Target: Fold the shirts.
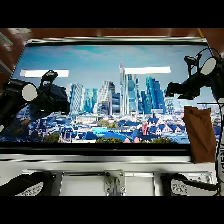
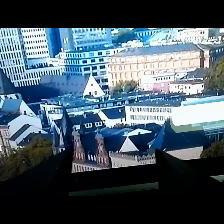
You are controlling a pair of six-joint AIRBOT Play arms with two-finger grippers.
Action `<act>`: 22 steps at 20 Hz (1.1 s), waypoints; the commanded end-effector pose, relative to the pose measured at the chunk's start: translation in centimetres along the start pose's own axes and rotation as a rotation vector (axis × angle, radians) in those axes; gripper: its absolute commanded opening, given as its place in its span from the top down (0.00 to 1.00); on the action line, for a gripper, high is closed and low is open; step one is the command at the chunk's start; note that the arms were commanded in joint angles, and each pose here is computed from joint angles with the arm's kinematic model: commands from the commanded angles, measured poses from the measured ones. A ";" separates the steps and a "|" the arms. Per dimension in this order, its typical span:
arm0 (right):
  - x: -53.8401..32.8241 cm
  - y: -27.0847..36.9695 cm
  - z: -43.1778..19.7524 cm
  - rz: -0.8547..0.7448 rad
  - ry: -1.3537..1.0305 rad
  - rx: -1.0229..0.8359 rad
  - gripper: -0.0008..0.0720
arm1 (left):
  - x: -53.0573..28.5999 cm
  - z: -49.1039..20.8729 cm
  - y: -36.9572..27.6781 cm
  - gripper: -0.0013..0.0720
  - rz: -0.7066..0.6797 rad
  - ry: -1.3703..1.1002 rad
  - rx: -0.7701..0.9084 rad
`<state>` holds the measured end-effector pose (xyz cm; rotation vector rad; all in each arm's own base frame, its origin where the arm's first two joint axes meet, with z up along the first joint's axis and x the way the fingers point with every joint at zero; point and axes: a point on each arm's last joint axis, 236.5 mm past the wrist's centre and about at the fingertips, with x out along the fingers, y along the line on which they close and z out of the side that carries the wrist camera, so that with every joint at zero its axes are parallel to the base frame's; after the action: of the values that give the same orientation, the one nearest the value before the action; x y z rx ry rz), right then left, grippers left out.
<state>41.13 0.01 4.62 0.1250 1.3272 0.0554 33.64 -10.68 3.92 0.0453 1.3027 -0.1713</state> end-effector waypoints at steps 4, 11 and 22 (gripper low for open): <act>0.0 0.0 0.0 0.000 0.000 0.000 0.05 | 0.0 0.0 0.0 0.17 0.001 0.000 -0.001; 0.0 0.0 0.0 0.000 0.000 -0.001 0.05 | 0.0 0.0 0.0 0.17 0.000 0.000 0.000; 0.0 0.1 -0.2 0.001 0.007 0.009 0.05 | 1.2 3.5 -0.6 0.17 -0.023 -0.122 -0.004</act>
<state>41.28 0.01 4.66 0.1326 1.3210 0.0497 35.65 -11.31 3.79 0.0308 1.2357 -0.1805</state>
